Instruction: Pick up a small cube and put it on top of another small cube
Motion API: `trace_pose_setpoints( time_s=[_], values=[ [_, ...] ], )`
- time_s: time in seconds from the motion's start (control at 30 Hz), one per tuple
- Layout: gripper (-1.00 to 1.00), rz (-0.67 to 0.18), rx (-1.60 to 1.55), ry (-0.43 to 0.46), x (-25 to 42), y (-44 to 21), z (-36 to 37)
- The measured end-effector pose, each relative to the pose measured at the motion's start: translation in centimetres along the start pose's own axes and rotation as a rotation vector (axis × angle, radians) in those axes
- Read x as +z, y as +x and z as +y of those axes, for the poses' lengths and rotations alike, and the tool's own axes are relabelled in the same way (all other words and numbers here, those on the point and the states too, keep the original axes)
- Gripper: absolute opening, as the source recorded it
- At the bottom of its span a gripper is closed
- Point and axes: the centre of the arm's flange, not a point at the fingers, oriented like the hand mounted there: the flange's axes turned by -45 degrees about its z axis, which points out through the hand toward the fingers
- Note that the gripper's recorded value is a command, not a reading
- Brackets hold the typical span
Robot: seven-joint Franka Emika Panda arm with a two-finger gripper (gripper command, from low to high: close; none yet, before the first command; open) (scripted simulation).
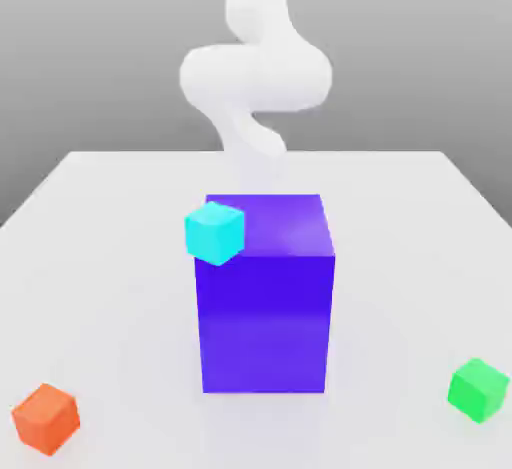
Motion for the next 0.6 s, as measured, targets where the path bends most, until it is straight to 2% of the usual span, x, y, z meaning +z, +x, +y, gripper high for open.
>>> trace_pose_setpoints(
  time_s=[0.3,0.6],
  values=[
    [0.0,-0.196,-0.19,0.099,13.8,1.0,-7.0],
    [0.0,-0.381,-0.4,0.19,27.0,-3.2,-16.5]
  ],
)
